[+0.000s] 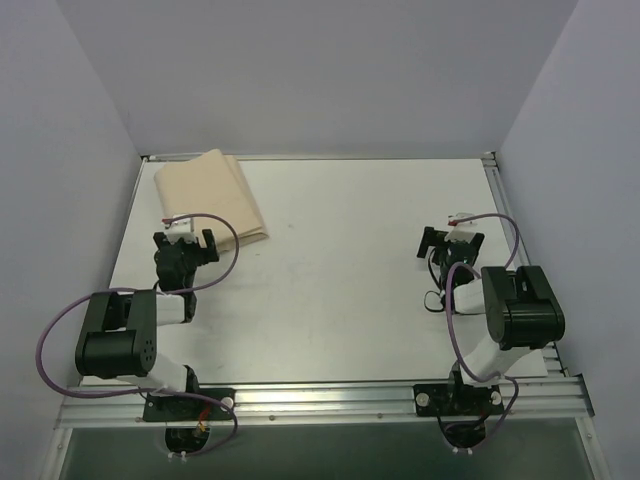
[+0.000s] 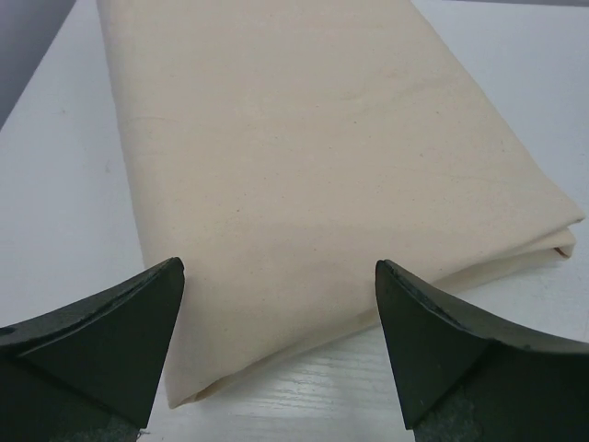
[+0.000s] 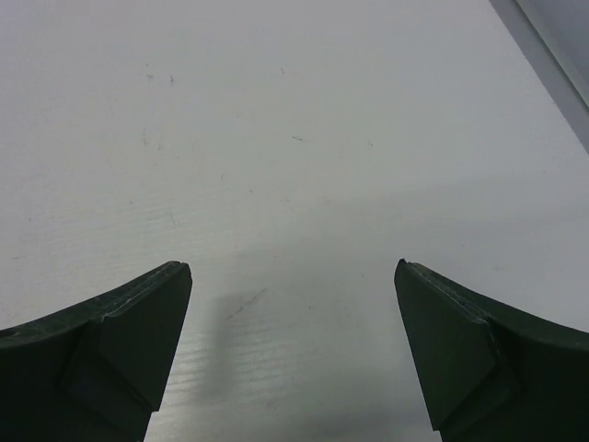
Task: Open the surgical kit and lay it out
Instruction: Move the surgical kit at the center of the board.
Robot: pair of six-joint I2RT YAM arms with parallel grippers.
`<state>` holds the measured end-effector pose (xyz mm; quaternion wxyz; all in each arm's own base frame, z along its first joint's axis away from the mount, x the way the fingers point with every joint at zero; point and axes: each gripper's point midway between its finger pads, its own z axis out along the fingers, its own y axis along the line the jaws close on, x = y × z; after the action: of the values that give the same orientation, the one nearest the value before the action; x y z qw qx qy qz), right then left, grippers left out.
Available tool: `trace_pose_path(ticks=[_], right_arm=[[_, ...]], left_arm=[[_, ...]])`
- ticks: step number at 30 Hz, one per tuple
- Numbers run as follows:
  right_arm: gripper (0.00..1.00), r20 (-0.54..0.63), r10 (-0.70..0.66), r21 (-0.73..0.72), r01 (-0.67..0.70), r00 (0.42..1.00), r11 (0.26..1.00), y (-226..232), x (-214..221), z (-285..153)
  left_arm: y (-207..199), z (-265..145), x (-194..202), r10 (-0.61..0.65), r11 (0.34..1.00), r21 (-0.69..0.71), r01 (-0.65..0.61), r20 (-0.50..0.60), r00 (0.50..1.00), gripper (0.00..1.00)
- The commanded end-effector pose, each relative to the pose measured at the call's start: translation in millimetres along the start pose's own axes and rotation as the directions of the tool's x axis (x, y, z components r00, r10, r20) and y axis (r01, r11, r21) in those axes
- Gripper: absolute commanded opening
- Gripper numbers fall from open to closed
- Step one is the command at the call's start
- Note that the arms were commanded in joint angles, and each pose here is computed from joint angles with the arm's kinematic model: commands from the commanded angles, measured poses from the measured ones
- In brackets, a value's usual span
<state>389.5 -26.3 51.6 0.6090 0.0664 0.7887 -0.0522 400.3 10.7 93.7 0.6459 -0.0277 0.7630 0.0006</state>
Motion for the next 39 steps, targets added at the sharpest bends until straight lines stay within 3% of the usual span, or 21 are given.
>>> trace_pose_path(ticks=[1, 6, 8, 9, 10, 11, 12, 13, 14, 16, 17, 18, 19, 22, 24, 27, 29, 32, 33, 34, 39], right_arm=[[1.0, 0.225, 0.067, 0.072, -0.086, 0.972, 0.994, -12.8, -63.8, -6.3], [1.0, 0.242, 0.053, 0.074, -0.073, 0.969, 0.995, -12.4, -82.9, -14.1], [1.0, 0.192, 0.041, 0.189, -0.078, 0.981, 0.979, -19.7, -77.2, -17.3], [1.0, 0.222, 0.048, 0.211, -0.097, 0.974, 0.973, -18.5, -97.9, -17.0], [1.0, 0.23, 0.094, 0.253, -0.153, 0.969, 0.955, -17.8, -104.0, -19.9], [1.0, 0.154, 0.105, 0.291, -0.146, 0.983, 0.946, -19.4, -92.4, -21.3], [1.0, 0.162, 0.134, 0.295, -0.178, 0.978, 0.939, -18.6, -106.9, -25.3], [1.0, 0.099, 0.15, 0.285, -0.172, 0.984, 0.943, -12.0, -113.2, -24.4], [1.0, 0.089, 0.209, 0.244, -0.225, 0.974, 0.943, -2.0, -120.5, -23.7], [1.0, 0.053, 0.238, 0.121, -0.243, 0.97, 0.963, 21.4, -139.1, -20.9], [1.0, 0.011, 0.27, -0.006, -0.27, 0.963, 0.963, 44.4, -134.7, -19.7], [1.0, -0.007, 0.282, -0.089, -0.282, 0.959, 0.955, 58.2, -130.8, -19.3], [1.0, 0.047, 0.306, -0.209, -0.291, 0.951, 0.934, 73.4, -148.0, -19.7], [1.0, -0.016, 0.443, -0.438, -0.404, 0.897, 0.803, 115.6, -148.3, -22.5], [1.0, -0.154, 0.483, -0.535, -0.484, 0.862, 0.692, 164.1, -145.4, -17.1], [1.0, -0.259, 0.446, -0.637, -0.499, 0.857, 0.588, 237.3, -145.4, -18.5], [1.0, -0.314, 0.386, -0.636, -0.494, 0.867, 0.593, 269.4, -132.2, -14.6], [1.0, -0.359, 0.324, -0.698, -0.482, 0.875, 0.529, 334.1, -125.1, -19.2], [1.0, -0.396, 0.307, -0.686, -0.501, 0.866, 0.528, 347.7, -107.4, -13.3], [0.98, -0.406, 0.312, -0.715, -0.511, 0.859, 0.478, 372.0, -119.3, -21.3], [0.94, -0.5, 0.27, -0.688, -0.567, 0.823, 0.452, 435.9, -84.0, -21.8]], left_arm=[[18.7, -0.8, -36.6, -0.013, 0.993, -0.119, 0.023, 0.084, 0.996, 0.94], [39.5, -14.3, -61.4, -0.059, 0.946, -0.314, 0.081, 0.078, 0.995, 0.94], [39.2, -18.2, -79.8, -0.066, 0.943, -0.32, 0.091, 0.089, 0.994, 0.94], [39.3, -19.8, -73.6, -0.071, 0.942, -0.327, 0.079, 0.036, 0.997, 0.94], [36.8, -16.3, -91.1, -0.092, 0.941, -0.321, 0.109, 0.068, 0.993, 0.94], [37.7, -17.7, -99.0, -0.104, 0.935, -0.331, 0.123, 0.075, 0.992, 0.94], [38.0, -20.4, -94.8, -0.116, 0.929, -0.35, 0.12, 0.032, 0.993, 0.94], [37.6, -20.3, -115.3, -0.166, 0.913, -0.364, 0.182, 0.076, 0.983, 0.94], [40.8, -25.5, -124.9, -0.205, 0.891, -0.391, 0.228, 0.101, 0.974, 0.94], [57.2, -41.5, -119.2, -0.35, 0.775, -0.515, 0.366, 0.132, 0.928, 0.94], [62.1, -49.5, -137.8, -0.403, 0.722, -0.535, 0.437, 0.188, 0.896, 0.94], [64.3, -64.6, -113.9, -0.444, 0.688, -0.601, 0.406, 0.094, 0.891, 0.94], [65.9, -66.6, -120.1, -0.466, 0.674, -0.596, 0.436, 0.114, 0.877, 0.94], [51.9, -66.7, -131.9, -0.475, 0.769, -0.467, 0.437, 0.04, 0.879, 0.94], [47.6, -73.7, -135.6, -0.492, 0.773, -0.444, 0.453, 0.032, 0.87, 0.94], [47.3, -84.6, -135.6, -0.514, 0.761, -0.453, 0.464, 0.016, 0.858, 0.94], [42.3, -88.7, -137.3, -0.512, 0.777, -0.432, 0.459, -0.008, 0.859, 0.94], [36.4, -97.5, -135.5, -0.519, 0.787, -0.42, 0.453, -0.052, 0.853, 0.94], [34.9, -100.3, -132.0, -0.519, 0.79, -0.421, 0.445, -0.073, 0.852, 0.94], [34.5, -102.5, -132.3, -0.521, 0.789, -0.422, 0.446, -0.077, 0.85, 0.94], [23.1, -109.9, -131.1, -0.552, 0.79, -0.386, 0.476, -0.111, 0.826, 0.95]])
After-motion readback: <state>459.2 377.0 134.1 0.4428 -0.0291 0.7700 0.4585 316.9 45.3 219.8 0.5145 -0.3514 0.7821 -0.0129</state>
